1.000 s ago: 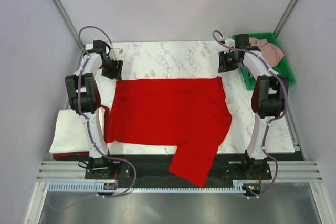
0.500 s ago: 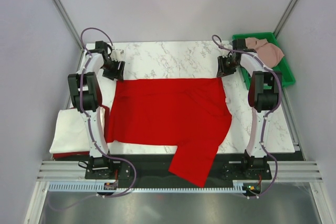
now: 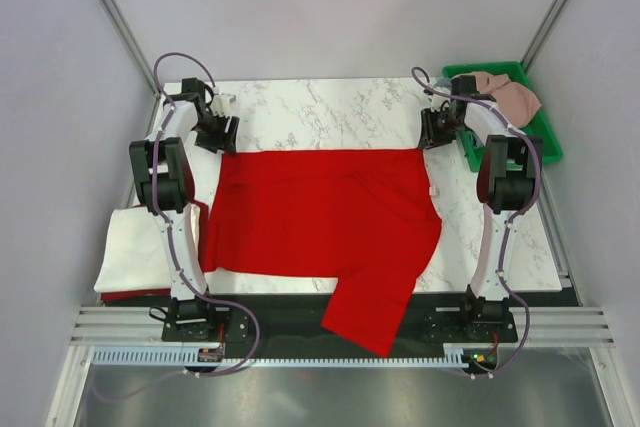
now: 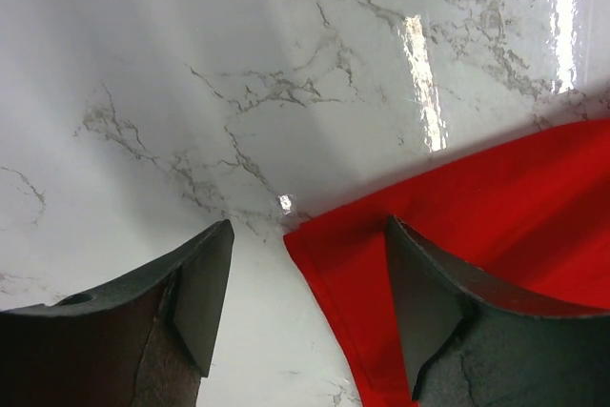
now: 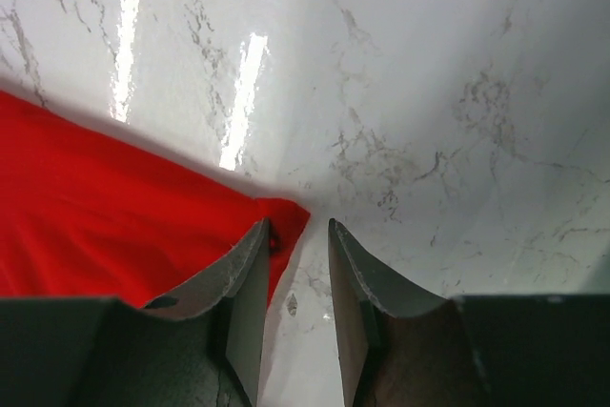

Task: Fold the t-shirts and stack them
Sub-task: Fold the tshirt

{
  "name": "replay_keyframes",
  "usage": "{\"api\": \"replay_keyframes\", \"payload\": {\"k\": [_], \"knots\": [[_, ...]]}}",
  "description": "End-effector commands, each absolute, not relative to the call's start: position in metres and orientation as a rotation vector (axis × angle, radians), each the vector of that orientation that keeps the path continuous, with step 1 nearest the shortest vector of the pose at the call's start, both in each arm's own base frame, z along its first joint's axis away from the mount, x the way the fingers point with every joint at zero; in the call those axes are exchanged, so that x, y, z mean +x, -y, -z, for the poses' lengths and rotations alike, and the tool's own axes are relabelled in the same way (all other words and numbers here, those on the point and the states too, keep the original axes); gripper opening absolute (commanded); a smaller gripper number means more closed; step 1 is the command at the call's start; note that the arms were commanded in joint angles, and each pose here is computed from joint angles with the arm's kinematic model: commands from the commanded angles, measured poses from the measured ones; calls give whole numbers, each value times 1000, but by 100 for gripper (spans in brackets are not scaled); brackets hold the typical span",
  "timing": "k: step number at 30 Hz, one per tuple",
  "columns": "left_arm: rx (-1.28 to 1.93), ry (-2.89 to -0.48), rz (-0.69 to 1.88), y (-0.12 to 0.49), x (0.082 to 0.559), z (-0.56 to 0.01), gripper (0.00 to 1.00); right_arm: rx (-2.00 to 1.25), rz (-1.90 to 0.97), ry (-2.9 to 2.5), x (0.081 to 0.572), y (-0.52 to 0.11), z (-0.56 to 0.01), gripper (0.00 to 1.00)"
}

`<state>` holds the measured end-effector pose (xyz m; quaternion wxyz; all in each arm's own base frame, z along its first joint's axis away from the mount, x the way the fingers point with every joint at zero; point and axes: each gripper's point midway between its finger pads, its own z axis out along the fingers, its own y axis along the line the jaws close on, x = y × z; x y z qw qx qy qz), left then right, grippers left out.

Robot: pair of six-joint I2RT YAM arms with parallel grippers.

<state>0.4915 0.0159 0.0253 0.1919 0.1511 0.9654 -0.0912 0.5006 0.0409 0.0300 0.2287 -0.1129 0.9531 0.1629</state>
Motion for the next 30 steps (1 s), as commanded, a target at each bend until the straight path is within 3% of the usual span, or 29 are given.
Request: {"api": "replay_keyframes", "payload": {"k": [1,9,15,21,24,28,30], "knots": [[378,-2747,299,-12,487,-20,72,-346,-546,-2595,499,-53,-36,39],[378,-2760,289,-14,485,-15,69,-373,-685,-2603,491,-67,-25,39],[403,-2771,303,-12,476,-14,52,-370,-684,-2636,488,-65,-15,36],[421,-2785,348,-7,472,-6,44,-366,-750,-2645,483,-70,-4,14],[442,-2785,397,-2,470,-4,33,-378,-751,-2635,487,-70,-4,5],[451,-2762,463,6,470,-9,2,-396,-728,-2589,502,-68,-16,0],[454,-2742,458,6,473,-18,2,-413,-701,-2552,510,-66,-31,0]]}}
